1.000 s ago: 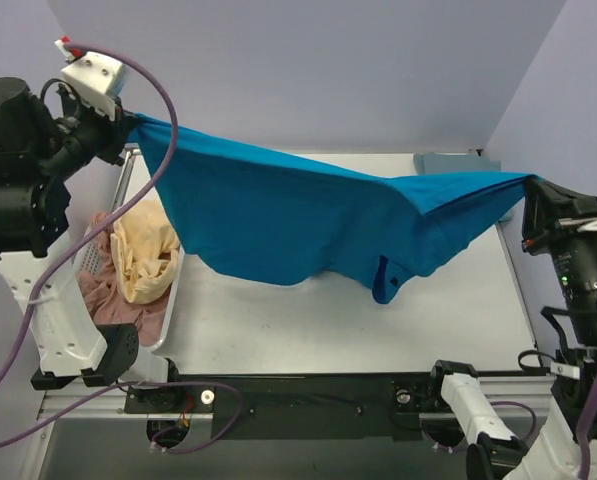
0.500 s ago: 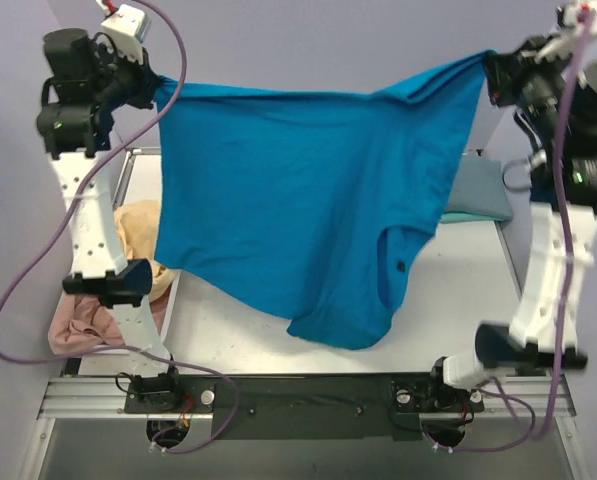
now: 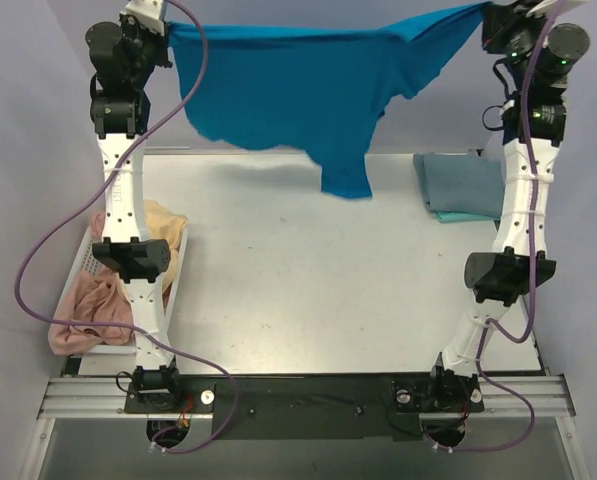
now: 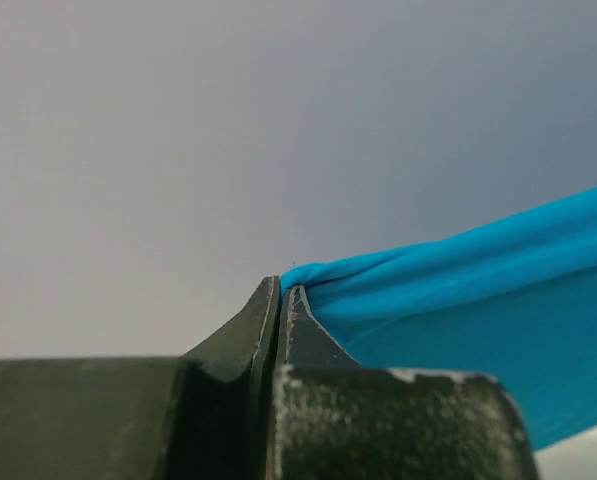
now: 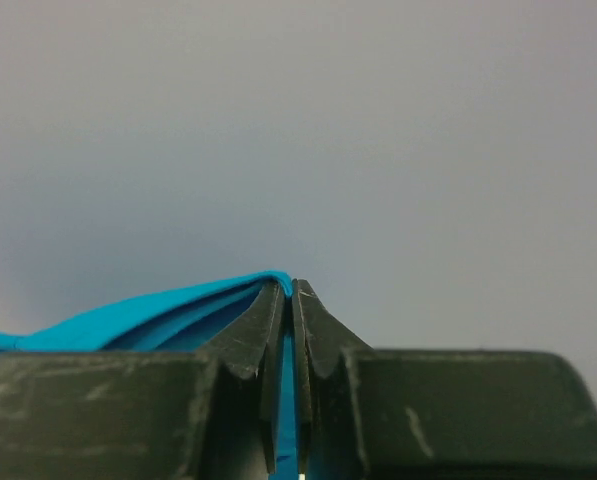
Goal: Fold and stack the t-shirts
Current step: Flatten out the tshirt
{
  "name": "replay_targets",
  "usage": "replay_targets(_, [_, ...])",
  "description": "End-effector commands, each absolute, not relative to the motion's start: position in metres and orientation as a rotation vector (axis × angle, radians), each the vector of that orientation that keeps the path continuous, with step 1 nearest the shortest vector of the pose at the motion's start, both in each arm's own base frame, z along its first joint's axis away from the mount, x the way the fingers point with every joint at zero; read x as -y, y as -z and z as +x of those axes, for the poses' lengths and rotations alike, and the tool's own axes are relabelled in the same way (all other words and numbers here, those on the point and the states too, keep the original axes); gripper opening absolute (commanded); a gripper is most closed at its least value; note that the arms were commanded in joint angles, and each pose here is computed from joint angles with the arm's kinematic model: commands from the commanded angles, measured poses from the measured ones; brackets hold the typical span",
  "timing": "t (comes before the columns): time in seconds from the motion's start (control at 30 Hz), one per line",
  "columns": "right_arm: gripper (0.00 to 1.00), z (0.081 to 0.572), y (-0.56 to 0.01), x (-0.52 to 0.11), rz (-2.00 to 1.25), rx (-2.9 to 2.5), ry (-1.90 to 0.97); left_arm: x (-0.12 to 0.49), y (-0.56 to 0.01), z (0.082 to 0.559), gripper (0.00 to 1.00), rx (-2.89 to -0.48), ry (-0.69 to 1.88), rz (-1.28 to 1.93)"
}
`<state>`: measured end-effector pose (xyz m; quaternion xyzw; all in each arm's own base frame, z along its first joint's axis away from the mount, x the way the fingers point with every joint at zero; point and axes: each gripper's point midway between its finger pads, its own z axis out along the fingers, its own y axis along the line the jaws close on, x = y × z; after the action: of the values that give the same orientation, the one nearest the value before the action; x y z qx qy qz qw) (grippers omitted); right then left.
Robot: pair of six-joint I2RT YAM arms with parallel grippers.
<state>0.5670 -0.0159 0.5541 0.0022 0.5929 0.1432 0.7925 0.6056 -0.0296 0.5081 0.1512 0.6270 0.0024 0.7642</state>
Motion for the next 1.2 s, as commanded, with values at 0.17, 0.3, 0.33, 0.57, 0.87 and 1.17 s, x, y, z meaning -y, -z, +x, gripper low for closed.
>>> replay_targets(0.17, [0.0,0.45,-0.635,0.045,-0.008,-1.121,-0.216,0.031,-0.554,0.563,0.0,-1.292,-0.062,0.409])
replay_targets(0.3, [0.0,0.425,-0.534,0.023,-0.074,-1.479,-0.265,0.049,-0.459,0.547,0.0,-1.614,0.078,0.55])
replay_targets(0.33, [0.0,0.416,-0.497,0.019,-0.072,-1.57,-0.284,0.055,-0.437,0.534,0.0,-1.694,0.131,0.597])
replay_targets(0.57, [0.0,0.297,-0.302,-0.042,-0.02,-2.094,-0.478,0.065,-0.245,0.426,0.0,-2.226,0.396,0.753])
replay_targets(0.87, [0.0,0.162,-0.119,-0.097,0.384,-2.713,-0.717,0.055,-0.106,0.299,0.0,-2.495,0.39,0.946])
replay_targets(1.17, [0.0,0.097,-0.071,-0.091,0.747,-2.93,-0.63,0.036,-0.084,0.233,0.0,-2.611,0.358,1.123])
